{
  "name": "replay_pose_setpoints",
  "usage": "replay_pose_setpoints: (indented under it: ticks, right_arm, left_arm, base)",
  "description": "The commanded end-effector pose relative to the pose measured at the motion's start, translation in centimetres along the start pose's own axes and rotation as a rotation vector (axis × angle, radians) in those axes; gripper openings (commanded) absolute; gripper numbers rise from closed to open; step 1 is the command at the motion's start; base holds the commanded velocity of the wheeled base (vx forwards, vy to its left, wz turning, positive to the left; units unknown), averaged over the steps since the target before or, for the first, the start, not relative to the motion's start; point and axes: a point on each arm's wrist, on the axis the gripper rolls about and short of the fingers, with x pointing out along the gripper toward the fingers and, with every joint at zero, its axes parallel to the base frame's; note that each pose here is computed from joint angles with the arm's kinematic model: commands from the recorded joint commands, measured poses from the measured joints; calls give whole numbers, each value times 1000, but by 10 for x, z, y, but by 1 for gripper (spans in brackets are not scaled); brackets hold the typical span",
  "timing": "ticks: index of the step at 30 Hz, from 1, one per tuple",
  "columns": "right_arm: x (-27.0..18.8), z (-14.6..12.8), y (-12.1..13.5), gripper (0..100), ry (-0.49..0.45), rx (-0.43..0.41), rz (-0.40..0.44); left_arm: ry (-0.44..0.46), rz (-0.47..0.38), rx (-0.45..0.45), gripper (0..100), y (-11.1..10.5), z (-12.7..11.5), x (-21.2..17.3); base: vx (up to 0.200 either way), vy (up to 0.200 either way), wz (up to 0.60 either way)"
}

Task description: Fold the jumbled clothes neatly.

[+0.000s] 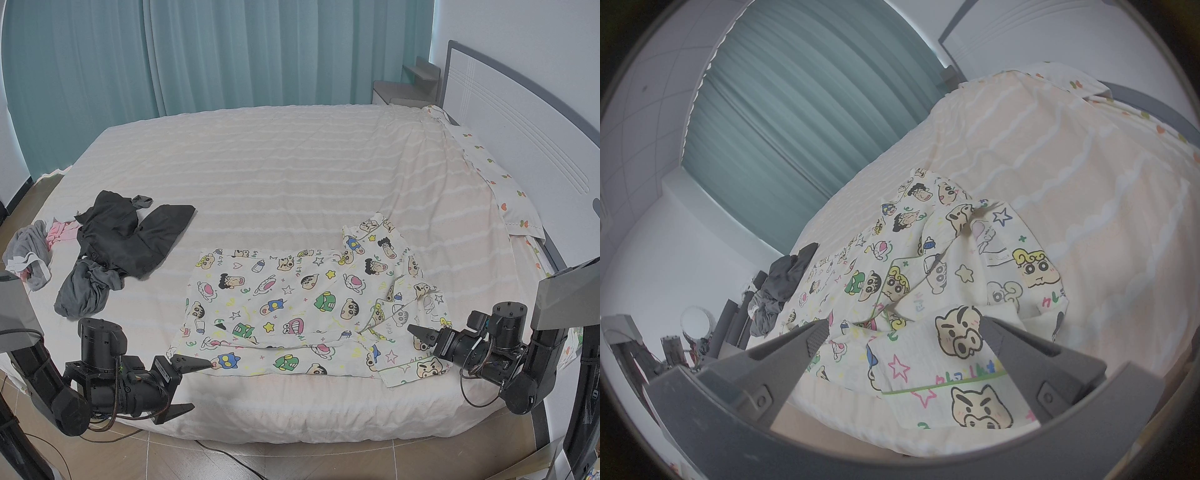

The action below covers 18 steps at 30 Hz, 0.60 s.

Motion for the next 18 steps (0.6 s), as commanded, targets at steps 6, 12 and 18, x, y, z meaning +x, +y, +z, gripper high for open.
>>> replay_pose_setpoints:
  ticks: [6,12,18]
  right_arm:
    - [-44,30,10,100,-144,137,-14]
    - [-85,27,22,100,-163,246,-13]
    - [-95,20,25,100,-139,337,-11]
  left_arm:
    - [5,-12,-7,100,-2,-1,-2]
    - [-2,-17,-11,100,-3,-1,-4]
    - [-4,-30,-14,100,1,-13,-25]
  base:
    - [0,0,0]
    - [33,0,0]
    - [200,0,0]
